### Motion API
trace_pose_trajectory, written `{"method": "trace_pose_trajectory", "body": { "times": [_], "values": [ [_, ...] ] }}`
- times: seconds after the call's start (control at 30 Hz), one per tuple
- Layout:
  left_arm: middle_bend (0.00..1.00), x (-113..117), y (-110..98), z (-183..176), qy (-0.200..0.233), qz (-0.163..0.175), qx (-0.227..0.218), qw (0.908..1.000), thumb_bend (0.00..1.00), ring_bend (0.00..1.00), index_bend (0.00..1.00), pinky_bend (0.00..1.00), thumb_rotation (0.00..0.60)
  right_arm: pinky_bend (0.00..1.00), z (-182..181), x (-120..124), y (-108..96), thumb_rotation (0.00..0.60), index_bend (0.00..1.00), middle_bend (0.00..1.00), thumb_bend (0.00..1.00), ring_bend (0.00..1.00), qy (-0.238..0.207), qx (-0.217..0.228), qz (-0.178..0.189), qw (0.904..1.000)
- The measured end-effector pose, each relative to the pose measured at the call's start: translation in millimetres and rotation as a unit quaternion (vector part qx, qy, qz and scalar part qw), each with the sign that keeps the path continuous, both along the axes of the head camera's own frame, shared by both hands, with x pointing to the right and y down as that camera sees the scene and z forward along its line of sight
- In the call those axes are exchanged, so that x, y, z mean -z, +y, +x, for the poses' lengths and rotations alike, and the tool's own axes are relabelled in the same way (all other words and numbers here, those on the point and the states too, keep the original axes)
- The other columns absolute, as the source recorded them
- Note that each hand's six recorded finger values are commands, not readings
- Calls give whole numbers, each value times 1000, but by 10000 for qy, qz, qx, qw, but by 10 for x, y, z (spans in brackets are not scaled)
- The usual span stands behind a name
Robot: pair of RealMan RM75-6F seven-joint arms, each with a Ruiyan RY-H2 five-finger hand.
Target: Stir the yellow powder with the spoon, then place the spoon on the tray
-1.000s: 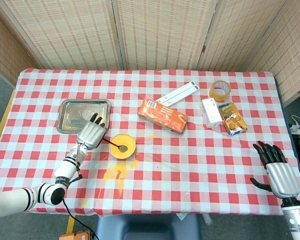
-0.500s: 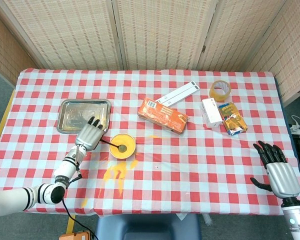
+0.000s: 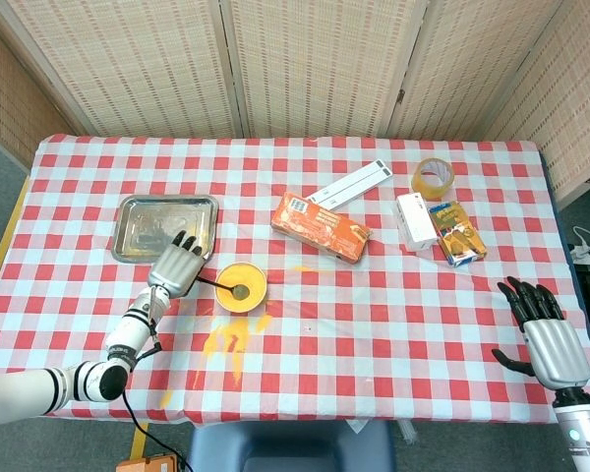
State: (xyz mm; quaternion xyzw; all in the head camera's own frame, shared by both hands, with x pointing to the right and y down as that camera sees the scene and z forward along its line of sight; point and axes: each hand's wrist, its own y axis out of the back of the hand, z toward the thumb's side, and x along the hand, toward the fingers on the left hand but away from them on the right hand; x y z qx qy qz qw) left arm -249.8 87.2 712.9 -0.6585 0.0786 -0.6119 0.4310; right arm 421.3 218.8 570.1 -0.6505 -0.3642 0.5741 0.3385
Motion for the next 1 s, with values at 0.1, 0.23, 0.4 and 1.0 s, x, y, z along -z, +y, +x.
{"method": "trace_pose_trajectory", "body": {
  "times": [0.1, 0.23, 0.4, 1.0],
  "values": [
    [213, -25, 6, -13, -42, -31, 10, 10000, 554, 49, 490, 45, 600, 0, 4, 3, 2, 600, 0, 0, 97, 0, 1, -3, -1, 10000],
    [210, -51, 5, -26, -88, -62, 20, 9999, 555, 48, 495, 44, 600, 0, 6, 10, 0, 600, 0, 0, 97, 0, -1, -6, 14, 10000],
    [210, -55, 5, -25, -105, -68, 4, 9999, 554, 49, 511, 44, 600, 0, 4, 0, 1, 600, 0, 0, 97, 0, 4, -2, -2, 10000],
    [211, -50, 19, -16, -126, -81, -45, 9999, 551, 47, 540, 44, 600, 0, -3, -6, 0, 600, 0, 0, 97, 0, 14, 4, -1, 10000]
  ]
}}
